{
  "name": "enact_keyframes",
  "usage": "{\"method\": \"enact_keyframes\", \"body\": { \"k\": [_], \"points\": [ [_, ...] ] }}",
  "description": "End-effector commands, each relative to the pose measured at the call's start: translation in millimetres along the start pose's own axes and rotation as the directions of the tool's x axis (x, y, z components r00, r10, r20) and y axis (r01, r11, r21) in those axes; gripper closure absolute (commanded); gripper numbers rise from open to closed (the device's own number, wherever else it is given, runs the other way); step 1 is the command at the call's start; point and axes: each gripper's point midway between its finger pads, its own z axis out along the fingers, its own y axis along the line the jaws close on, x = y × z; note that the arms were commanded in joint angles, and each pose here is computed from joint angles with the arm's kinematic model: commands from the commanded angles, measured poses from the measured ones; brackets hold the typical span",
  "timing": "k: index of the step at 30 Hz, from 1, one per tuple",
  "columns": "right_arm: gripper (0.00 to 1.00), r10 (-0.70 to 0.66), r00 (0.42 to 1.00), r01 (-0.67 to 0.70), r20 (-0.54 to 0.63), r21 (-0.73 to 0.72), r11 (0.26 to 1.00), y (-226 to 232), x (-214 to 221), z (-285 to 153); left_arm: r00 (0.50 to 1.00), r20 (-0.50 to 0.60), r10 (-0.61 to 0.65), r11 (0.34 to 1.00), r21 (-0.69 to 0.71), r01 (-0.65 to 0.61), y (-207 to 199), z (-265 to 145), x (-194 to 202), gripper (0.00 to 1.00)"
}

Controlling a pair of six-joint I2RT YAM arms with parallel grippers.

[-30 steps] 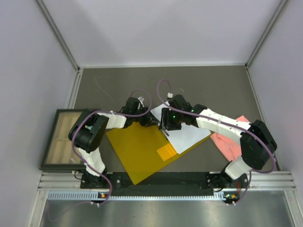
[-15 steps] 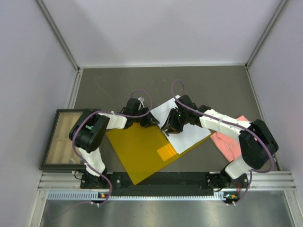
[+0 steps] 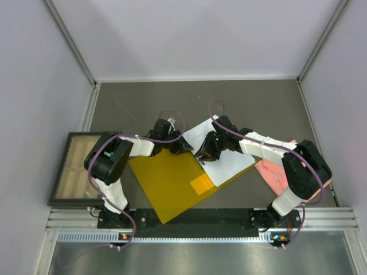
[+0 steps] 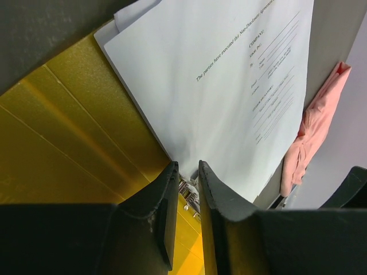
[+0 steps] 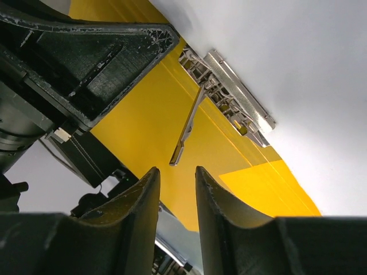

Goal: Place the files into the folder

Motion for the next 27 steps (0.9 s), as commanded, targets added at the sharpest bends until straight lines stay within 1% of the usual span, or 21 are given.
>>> {"method": "enact_keyframes", "body": {
  "k": [1, 10, 15, 17, 19, 21, 22, 23, 24, 25, 26, 27],
  "points": [
    [0.69, 0.029, 0.999, -0.028, 0.018, -0.036, 0.999, 4.3, -8.6, 0.6, 0.999, 0.018, 0.041, 0.999, 0.010, -0.041, -3.6, 4.8, -2.9, 0.75],
    [0.70, 0.035, 0.999, -0.034, 0.009, -0.036, 0.999, 5.1, -11.7, 4.0, 0.999, 0.013, 0.050, 0.999, 0.004, -0.050, -3.2, 7.1, -0.2, 0.74],
    [0.75, 0.037, 0.999, -0.037, -0.001, -0.037, 0.999, 5.3, -11.7, 7.7, 0.998, 0.011, 0.055, 0.998, 0.001, -0.055, -3.4, 7.5, 0.4, 0.74],
    [0.80, 0.037, 0.999, -0.037, -0.002, -0.039, 0.999, 5.8, -11.5, 7.2, 0.998, 0.012, 0.057, 0.998, 0.000, -0.057, -3.7, 6.9, 0.2, 0.74],
    [0.82, 0.038, 0.999, -0.038, -0.002, -0.034, 0.999, 4.5, -11.0, 7.0, 0.998, 0.012, 0.059, 0.998, -0.008, -0.059, -1.4, 6.3, 0.4, 0.74],
    [0.87, 0.040, 0.999, -0.040, 0.000, -0.027, 0.999, 2.3, -11.0, 7.5, 0.998, 0.014, 0.066, 0.998, -0.018, -0.066, -1.6, 5.4, -0.4, 0.73],
    [0.90, 0.045, 0.999, -0.045, -0.001, -0.018, 0.999, -1.1, -10.3, 8.7, 0.997, 0.014, 0.071, 0.997, -0.021, -0.071, -2.7, 4.3, -0.5, 0.72],
    [0.95, 0.049, 0.999, -0.049, 0.002, -0.014, 0.999, -2.8, -10.5, 8.4, 0.998, 0.004, 0.070, 0.997, -0.037, -0.070, -1.9, 2.9, 1.4, 0.70],
    [0.98, 0.049, 0.999, -0.049, 0.006, -0.012, 0.999, -4.3, -10.7, 8.5, 0.997, 0.011, 0.076, 0.996, -0.054, -0.076, -0.6, 2.0, 0.6, 0.69],
    [1.00, 0.052, 0.999, -0.052, 0.003, -0.007, 0.999, -8.9, -8.4, 10.1, 0.997, 0.013, 0.075, 0.995, -0.066, -0.074, -0.6, 0.5, 0.1, 0.68],
    [1.00, 0.052, 0.999, -0.052, 0.003, -0.006, 0.999, -10.7, -8.3, 10.2, 0.996, 0.020, 0.083, 0.994, -0.071, -0.081, -5.8, -3.4, 0.0, 0.64],
    [1.00, 0.049, 0.999, -0.049, 0.007, -0.005, 0.999, -11.7, -7.9, 10.0, 0.996, 0.029, 0.083, 0.991, -0.110, -0.080, -1.3, -6.4, -0.2, 0.62]
  ]
}}
